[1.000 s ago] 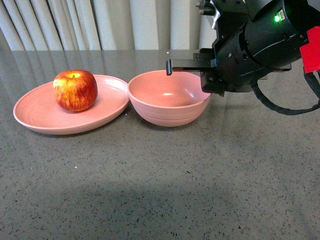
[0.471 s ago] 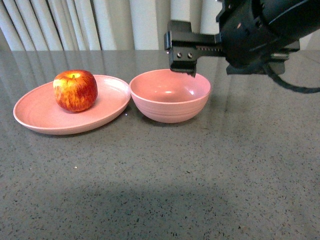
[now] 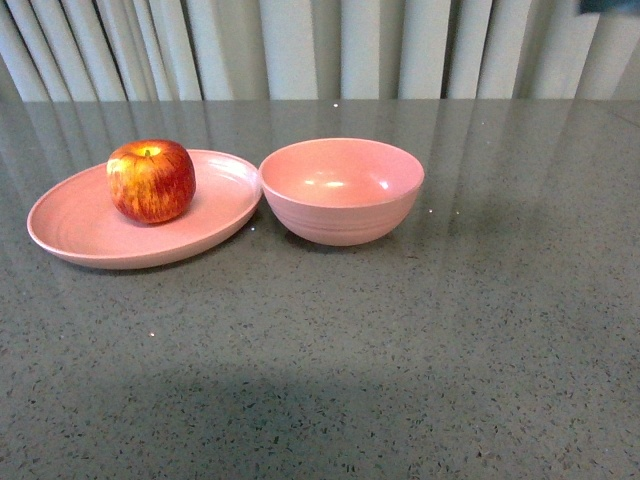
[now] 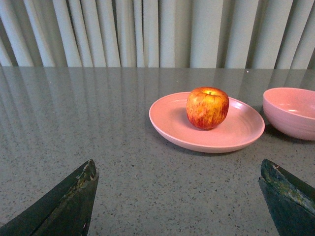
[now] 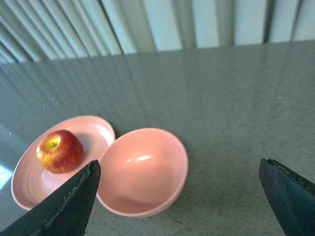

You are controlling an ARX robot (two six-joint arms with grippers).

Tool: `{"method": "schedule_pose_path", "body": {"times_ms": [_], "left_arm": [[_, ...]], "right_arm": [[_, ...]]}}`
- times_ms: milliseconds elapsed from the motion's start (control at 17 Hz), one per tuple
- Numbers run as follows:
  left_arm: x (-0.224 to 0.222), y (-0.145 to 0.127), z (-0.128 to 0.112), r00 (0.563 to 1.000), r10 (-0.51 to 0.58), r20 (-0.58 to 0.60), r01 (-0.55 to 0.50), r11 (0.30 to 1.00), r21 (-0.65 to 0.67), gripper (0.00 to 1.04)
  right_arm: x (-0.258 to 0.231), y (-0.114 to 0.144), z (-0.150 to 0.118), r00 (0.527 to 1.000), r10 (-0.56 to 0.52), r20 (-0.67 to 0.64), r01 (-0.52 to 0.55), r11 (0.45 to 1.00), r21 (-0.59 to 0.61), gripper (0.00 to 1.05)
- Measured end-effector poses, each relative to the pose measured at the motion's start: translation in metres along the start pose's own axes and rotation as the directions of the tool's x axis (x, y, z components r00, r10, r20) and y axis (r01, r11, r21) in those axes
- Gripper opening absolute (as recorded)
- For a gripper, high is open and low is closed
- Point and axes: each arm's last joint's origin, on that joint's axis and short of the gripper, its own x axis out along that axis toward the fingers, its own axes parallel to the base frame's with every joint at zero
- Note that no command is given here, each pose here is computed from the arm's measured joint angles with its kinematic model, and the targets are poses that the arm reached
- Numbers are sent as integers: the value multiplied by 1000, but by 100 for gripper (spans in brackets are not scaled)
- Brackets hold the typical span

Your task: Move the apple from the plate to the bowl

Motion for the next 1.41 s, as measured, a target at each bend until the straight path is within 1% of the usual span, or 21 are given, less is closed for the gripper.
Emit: {"method": "schedule_pose_path", "body": {"times_ms": [59,118,353,529,647,706,765,824,882,941,1000,1059,1118,1235,1294,1412], "left_arm": [[0,0,0,1000,0,0,0,1000,0,98],[0,0,0,1000,0,0,0,1000,0,98],[0,0,0,1000,0,0,0,1000,0,98],[0,0,0,1000,0,0,0,1000,0,98],[0,0,0,1000,0,0,0,1000,0,98],[0,0,0,1000,0,0,0,1000,0,98],[0,0,0,1000,0,0,0,1000,0,98],[0,0,0,1000,0,0,0,1000,0,98],[0,0,0,1000,0,0,0,1000,0,98],[0,0,0,1000,0,0,0,1000,0,98],[0,0,0,1000,0,0,0,1000,0,98],[0,0,0,1000,0,0,0,1000,0,98],[0,0,0,1000,0,0,0,1000,0,98],[0,0,0,1000,0,0,0,1000,0,98],[0,0,0,1000,0,0,0,1000,0,98],[0,0,0,1000,0,0,0,1000,0,98]], "right_arm": [[-24,-4,-3,998,-25,62,25,1000,4,98],[-39,-8,-9,996,-34,81,34,999,8,98],[-61,-15,-22,993,-50,106,49,999,13,98],[-103,-25,-54,985,-101,136,99,995,21,98],[-126,-34,-65,978,-135,161,130,991,43,98],[-139,-37,-69,942,-193,276,188,981,45,91],[-150,-45,-82,911,-263,318,280,960,-8,77],[-156,-56,-100,902,-300,310,334,941,-62,64],[-160,-66,-114,902,-312,298,351,932,-87,52],[-164,-77,-124,895,-301,329,350,931,-101,37],[-164,-83,-129,885,-328,332,377,921,-94,24],[-163,-82,-135,898,-302,320,351,930,-108,11],[-163,-82,-138,899,-302,316,353,928,-116,1],[-165,-82,-141,901,-303,310,353,928,-119,2],[-168,-81,-147,908,-305,288,350,929,-120,2],[-172,-80,-148,897,-298,326,352,928,-121,2]]}}
